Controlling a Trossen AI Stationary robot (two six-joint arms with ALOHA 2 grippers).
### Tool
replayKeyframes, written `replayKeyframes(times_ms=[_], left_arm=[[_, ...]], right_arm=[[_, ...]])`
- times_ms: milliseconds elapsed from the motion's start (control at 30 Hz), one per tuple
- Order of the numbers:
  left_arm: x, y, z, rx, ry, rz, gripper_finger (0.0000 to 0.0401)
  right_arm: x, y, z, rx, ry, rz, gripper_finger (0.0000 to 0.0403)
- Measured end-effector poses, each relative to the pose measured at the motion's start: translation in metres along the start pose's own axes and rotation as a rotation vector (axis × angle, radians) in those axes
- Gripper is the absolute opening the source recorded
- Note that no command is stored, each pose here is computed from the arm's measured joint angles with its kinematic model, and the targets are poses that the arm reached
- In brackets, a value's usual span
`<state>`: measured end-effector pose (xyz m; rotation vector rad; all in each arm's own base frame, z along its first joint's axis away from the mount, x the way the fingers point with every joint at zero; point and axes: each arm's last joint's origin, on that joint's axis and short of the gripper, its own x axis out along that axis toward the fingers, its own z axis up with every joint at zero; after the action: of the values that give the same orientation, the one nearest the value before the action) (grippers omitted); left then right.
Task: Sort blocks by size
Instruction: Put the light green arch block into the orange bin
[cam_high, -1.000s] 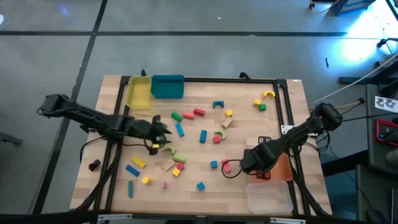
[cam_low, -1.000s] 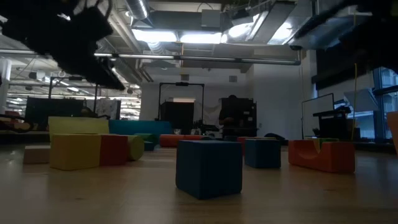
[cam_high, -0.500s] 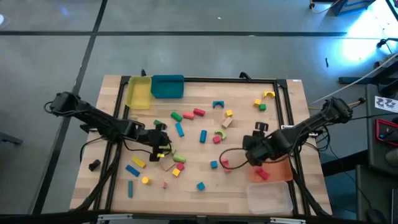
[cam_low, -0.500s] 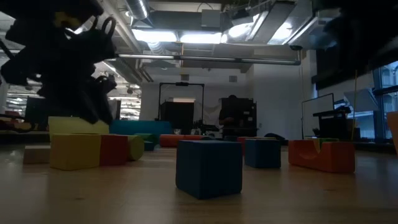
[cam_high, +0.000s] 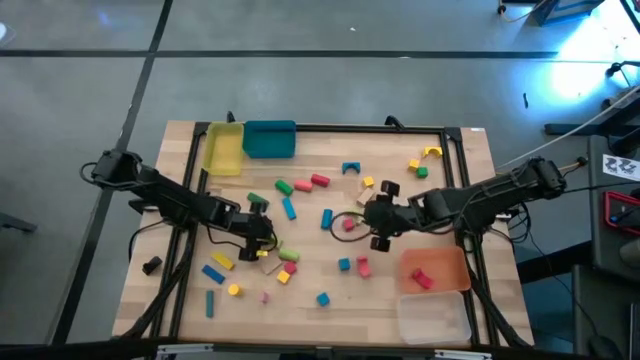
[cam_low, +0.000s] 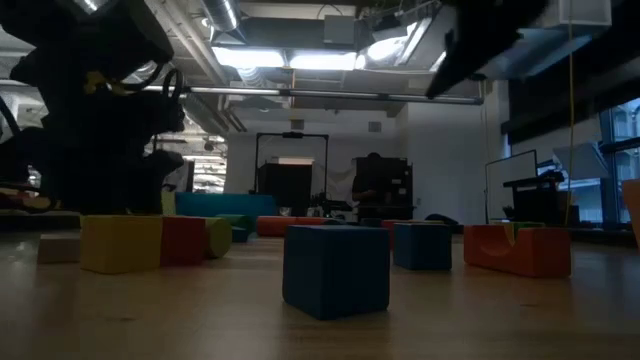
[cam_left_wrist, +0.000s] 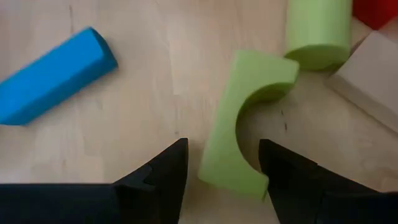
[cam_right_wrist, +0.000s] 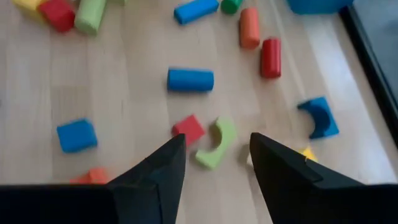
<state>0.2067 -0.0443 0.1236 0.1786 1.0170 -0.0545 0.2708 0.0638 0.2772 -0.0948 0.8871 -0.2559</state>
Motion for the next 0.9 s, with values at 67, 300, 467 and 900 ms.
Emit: replayKeyframes(times_ms=[67,300,467,900], left_arm=[[0.002,0.0,0.0,0.001,0.005,-0.003,0.0163],[-0.003,0.001,0.002,-0.023,-0.021,0.001,0.0118],[-0.016,0.009,0.017,-0.076,-0.108,0.015,0.0118],[-0.075,0.064,0.059,-0.193,-0.406,0.175,0.0119]], right_arm=[[0.002,-0.005,0.003,-0.002,-0.011,-0.009,0.0182],[0.01,-0.023,0.008,0.027,-0.016,-0.052,0.0182],[0.014,-0.034,0.011,0.065,-0.021,-0.077,0.0182],[0.015,-0.036,0.009,0.073,0.022,0.045,0.0182]])
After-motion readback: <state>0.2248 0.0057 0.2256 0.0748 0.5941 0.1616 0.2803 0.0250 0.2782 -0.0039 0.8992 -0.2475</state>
